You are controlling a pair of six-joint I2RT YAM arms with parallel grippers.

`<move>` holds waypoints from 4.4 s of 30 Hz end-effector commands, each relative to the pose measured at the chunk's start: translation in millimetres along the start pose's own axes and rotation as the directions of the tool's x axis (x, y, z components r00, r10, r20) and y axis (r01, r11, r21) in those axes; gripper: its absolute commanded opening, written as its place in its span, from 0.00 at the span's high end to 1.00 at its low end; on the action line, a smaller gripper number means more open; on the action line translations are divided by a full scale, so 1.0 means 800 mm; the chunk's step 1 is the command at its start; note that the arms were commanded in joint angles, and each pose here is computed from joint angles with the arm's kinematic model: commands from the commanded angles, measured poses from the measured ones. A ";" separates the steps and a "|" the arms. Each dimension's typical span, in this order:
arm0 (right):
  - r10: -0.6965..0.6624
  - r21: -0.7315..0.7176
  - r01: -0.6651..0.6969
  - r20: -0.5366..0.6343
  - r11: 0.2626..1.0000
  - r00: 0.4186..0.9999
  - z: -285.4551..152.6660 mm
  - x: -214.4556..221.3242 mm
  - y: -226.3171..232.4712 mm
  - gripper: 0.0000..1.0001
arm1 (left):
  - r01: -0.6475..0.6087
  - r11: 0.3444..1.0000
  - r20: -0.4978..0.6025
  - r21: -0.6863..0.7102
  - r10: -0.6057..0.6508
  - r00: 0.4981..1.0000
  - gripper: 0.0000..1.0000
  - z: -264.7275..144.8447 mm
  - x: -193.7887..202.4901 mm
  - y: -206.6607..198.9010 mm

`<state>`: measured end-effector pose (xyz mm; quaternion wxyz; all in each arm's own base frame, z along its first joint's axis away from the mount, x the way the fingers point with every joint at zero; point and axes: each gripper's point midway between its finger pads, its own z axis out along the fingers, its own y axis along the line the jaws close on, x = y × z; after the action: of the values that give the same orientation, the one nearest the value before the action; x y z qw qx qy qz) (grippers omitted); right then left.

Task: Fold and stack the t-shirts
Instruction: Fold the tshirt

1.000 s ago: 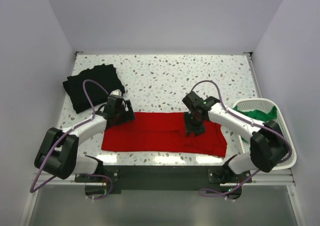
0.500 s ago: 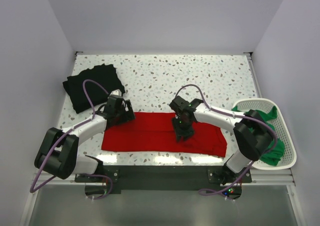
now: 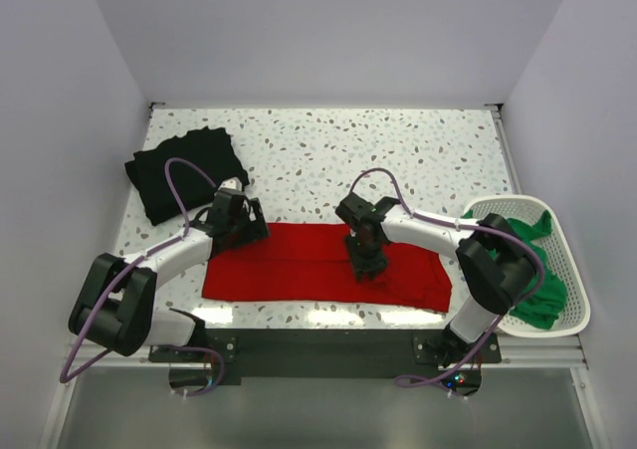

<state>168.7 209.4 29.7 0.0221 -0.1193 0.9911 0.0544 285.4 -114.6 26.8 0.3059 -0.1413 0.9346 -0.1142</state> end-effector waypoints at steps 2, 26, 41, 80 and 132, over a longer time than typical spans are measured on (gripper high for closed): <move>0.012 0.065 -0.012 0.002 0.998 1.000 0.004 0.004 -0.014 0.61 | -0.018 1.000 0.000 -0.011 0.018 1.000 0.12 0.000 -0.002 0.001; 0.000 0.136 0.002 -0.009 0.991 1.000 0.008 0.014 -0.035 0.84 | -0.016 1.000 0.002 -0.013 0.016 1.000 0.13 -0.001 -0.002 0.002; -0.049 -0.048 0.047 -0.054 0.998 0.997 -0.019 0.016 0.009 0.94 | -0.017 1.000 0.000 -0.014 0.017 1.000 0.12 0.000 -0.002 0.002; -0.056 -0.140 0.045 -0.070 0.989 0.996 -0.027 0.000 0.040 0.38 | -0.041 0.999 0.043 -0.007 0.041 0.998 0.13 -0.017 -0.022 -0.005; 0.285 0.145 -0.343 0.316 0.928 0.905 -0.021 -0.376 -0.175 0.40 | -0.062 0.960 -0.050 0.274 0.078 0.996 0.13 -0.099 0.032 -0.038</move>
<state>471.8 133.1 26.3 0.1158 0.0574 0.9901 -0.0543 213.4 -131.9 61.3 0.2770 -0.0848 0.9326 -0.2150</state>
